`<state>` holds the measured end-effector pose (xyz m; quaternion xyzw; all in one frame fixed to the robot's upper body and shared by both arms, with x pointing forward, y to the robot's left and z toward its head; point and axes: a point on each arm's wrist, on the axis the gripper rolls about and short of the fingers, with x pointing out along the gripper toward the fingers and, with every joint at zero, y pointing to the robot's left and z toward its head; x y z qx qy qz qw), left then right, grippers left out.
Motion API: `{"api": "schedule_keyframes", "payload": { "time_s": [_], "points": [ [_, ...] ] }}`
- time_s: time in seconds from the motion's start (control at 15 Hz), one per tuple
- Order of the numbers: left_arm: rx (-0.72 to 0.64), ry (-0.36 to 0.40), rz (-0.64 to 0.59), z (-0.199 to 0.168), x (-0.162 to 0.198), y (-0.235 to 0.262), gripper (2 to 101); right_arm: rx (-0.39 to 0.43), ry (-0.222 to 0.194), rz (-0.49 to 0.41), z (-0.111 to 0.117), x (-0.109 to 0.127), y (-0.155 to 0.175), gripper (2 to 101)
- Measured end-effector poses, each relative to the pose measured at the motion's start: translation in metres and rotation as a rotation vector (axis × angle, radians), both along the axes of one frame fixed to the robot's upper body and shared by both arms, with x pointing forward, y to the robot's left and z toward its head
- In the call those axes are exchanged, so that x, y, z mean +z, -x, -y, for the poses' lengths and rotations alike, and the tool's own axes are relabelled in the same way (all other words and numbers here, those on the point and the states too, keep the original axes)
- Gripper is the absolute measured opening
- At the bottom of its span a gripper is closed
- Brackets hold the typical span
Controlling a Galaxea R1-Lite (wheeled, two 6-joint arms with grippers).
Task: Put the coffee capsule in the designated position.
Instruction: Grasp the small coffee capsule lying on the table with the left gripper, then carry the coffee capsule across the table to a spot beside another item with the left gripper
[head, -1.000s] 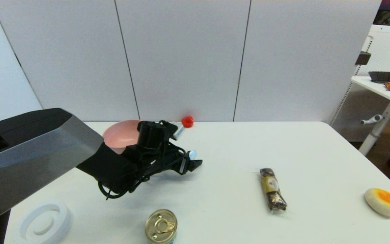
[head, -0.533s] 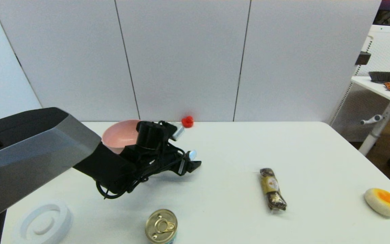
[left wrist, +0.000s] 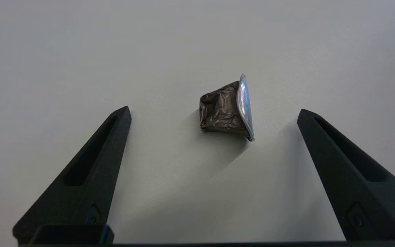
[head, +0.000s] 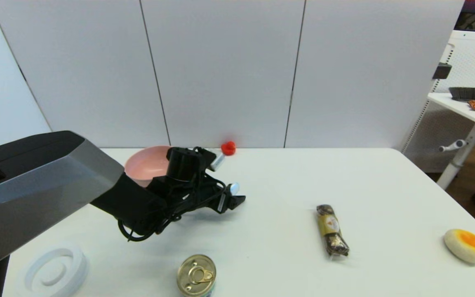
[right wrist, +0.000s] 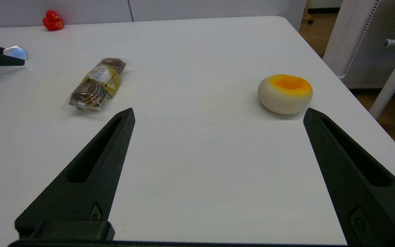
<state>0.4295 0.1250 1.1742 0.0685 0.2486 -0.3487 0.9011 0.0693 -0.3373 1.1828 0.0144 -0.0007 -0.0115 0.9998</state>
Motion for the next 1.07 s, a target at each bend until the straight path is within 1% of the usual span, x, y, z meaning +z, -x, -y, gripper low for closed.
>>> {"api": "schedule_keyframes", "payload": {
  "time_s": [0.13,0.2,0.33,0.47,0.73,0.8,1.07],
  "points": [
    [0.000,-0.001,-0.003,0.0003,-0.0006,-0.0004,97.8,0.000,0.000,0.000,0.0000,0.0000,0.0000,97.3],
    [0.001,-0.001,-0.002,0.0008,0.0000,-0.0014,95.1,0.000,0.000,0.000,0.0000,0.0000,0.0000,97.3],
    [0.001,0.001,-0.002,0.0021,0.0007,-0.0041,77.4,-0.001,0.000,0.000,0.0000,0.0000,0.0000,97.3],
    [-0.002,0.002,-0.001,0.0040,0.0016,-0.0055,62.7,0.000,0.000,0.000,0.0000,0.0000,0.0000,97.3],
    [-0.005,-0.002,-0.009,0.0052,0.0008,-0.0055,42.0,-0.001,0.000,0.000,0.0000,0.0000,0.0000,97.3],
    [-0.006,-0.002,-0.008,0.0057,0.0007,-0.0052,24.5,0.000,0.000,0.000,0.0000,0.0000,0.0000,97.3],
    [-0.007,-0.004,-0.011,0.0061,0.0001,-0.0039,24.1,0.000,0.001,0.000,0.0000,0.0000,0.0000,97.3]
  ]
}}
